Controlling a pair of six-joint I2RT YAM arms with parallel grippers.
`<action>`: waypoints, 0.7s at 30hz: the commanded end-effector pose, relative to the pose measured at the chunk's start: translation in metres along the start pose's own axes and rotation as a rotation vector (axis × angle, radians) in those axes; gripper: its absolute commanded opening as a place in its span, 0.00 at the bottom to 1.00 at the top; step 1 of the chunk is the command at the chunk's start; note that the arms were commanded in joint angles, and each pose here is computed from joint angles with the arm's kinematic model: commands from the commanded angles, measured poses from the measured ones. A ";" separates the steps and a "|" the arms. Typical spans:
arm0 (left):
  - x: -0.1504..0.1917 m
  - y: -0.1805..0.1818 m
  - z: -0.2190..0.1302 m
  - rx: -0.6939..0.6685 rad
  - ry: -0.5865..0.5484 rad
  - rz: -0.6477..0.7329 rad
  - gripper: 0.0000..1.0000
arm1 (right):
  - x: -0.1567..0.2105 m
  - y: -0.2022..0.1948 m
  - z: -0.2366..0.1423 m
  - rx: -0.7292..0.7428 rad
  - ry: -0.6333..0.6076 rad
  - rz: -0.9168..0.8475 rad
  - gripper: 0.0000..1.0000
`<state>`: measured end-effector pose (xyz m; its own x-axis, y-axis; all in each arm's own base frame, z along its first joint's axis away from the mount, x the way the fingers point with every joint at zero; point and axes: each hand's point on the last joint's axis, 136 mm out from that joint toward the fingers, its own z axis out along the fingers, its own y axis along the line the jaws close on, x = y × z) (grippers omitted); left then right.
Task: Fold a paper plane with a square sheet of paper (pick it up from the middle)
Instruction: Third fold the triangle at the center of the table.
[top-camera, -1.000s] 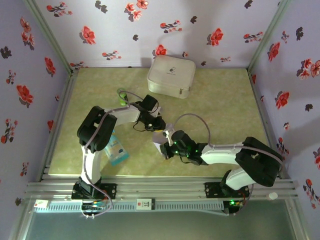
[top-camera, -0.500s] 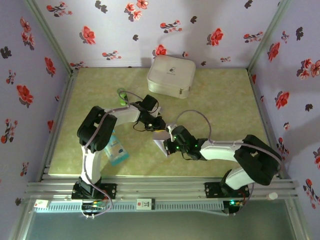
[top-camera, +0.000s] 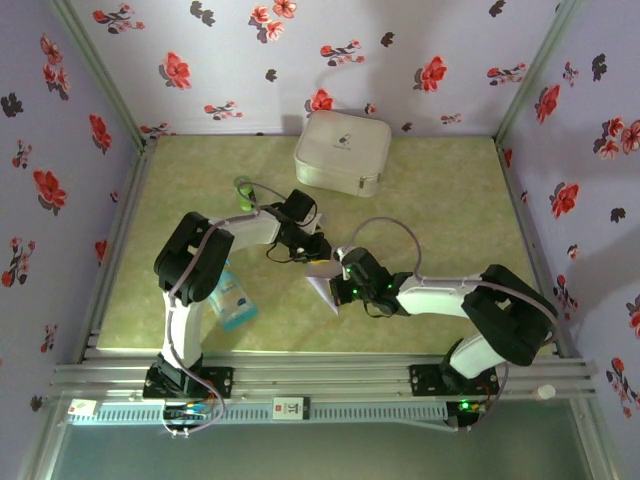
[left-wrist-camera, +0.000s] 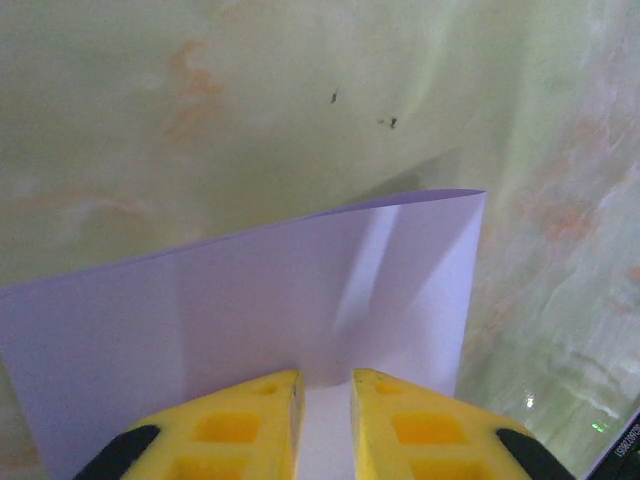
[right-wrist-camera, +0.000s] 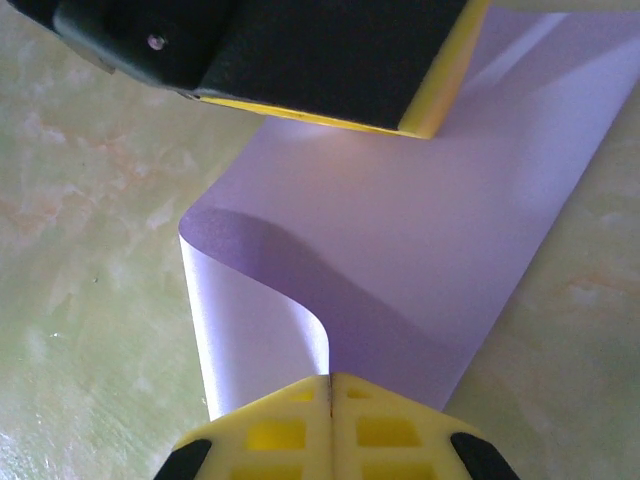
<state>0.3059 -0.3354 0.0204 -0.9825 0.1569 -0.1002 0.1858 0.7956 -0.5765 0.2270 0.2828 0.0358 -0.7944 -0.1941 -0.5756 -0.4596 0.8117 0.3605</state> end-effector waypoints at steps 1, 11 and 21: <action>0.011 0.008 0.003 -0.042 0.031 -0.016 0.21 | -0.010 -0.003 0.001 0.024 -0.015 0.021 0.00; 0.011 0.008 0.002 -0.043 0.029 -0.014 0.21 | -0.008 -0.005 0.000 0.037 0.007 0.035 0.00; 0.009 0.006 0.001 -0.036 0.020 -0.015 0.21 | -0.008 -0.006 -0.001 0.061 0.035 0.033 0.00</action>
<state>0.3060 -0.3355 0.0206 -0.9825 0.1568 -0.1009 0.1862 0.7954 -0.5768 0.2290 0.2841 0.0393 -0.8118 -0.1999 -0.5487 -0.4423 0.8240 0.3542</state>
